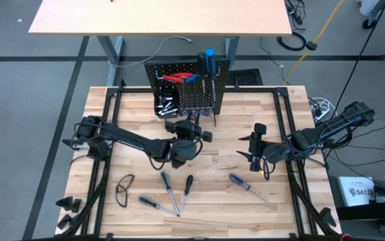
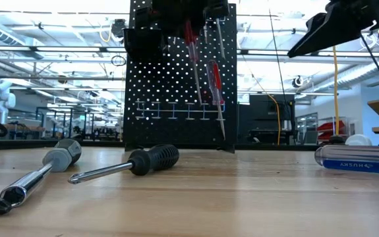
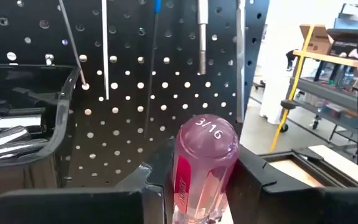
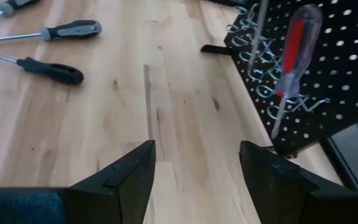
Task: Hang tools onto peg board
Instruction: Hang the red screwdriver on the pegboard
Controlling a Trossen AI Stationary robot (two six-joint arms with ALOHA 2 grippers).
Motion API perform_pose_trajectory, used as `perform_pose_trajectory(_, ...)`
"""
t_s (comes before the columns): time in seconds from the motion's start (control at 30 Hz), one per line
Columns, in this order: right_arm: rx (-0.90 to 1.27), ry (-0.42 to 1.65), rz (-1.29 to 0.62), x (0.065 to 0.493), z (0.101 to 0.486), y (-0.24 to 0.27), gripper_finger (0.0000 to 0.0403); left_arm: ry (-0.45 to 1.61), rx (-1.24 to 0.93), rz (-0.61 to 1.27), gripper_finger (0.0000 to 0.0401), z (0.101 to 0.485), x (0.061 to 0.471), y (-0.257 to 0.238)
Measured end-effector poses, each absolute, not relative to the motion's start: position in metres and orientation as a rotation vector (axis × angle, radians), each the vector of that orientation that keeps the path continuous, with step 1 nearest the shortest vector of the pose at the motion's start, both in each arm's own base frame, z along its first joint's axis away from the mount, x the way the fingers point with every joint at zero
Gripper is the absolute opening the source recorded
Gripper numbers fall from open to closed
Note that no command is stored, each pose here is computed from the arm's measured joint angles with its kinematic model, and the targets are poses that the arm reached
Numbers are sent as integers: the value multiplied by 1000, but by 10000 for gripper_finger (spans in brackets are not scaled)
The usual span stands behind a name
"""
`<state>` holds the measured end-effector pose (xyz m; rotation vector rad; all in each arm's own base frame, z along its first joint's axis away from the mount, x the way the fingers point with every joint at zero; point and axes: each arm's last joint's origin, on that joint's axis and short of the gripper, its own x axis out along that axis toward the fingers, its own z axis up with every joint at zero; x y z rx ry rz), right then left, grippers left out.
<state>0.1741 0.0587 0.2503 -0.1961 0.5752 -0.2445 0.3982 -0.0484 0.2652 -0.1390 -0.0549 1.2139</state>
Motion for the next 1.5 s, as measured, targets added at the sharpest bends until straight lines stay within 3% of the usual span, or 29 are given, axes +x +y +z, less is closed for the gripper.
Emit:
perform_pose_trajectory(0.37,-272,669,-241,163,246,54,224,-116,-162,1263,97,278,402,-26)
perform_pose_trajectory(0.67,-310,690,-233,153,248,49,224,-140,-191,1299,97,253,414,-18)
perform_pose_trajectory(1.17,-302,677,-233,147,252,47,224,-105,-166,1254,97,250,418,2)
perform_pose_trajectory(1.5,-294,673,-235,147,252,46,224,1,-33,1262,97,279,429,2)
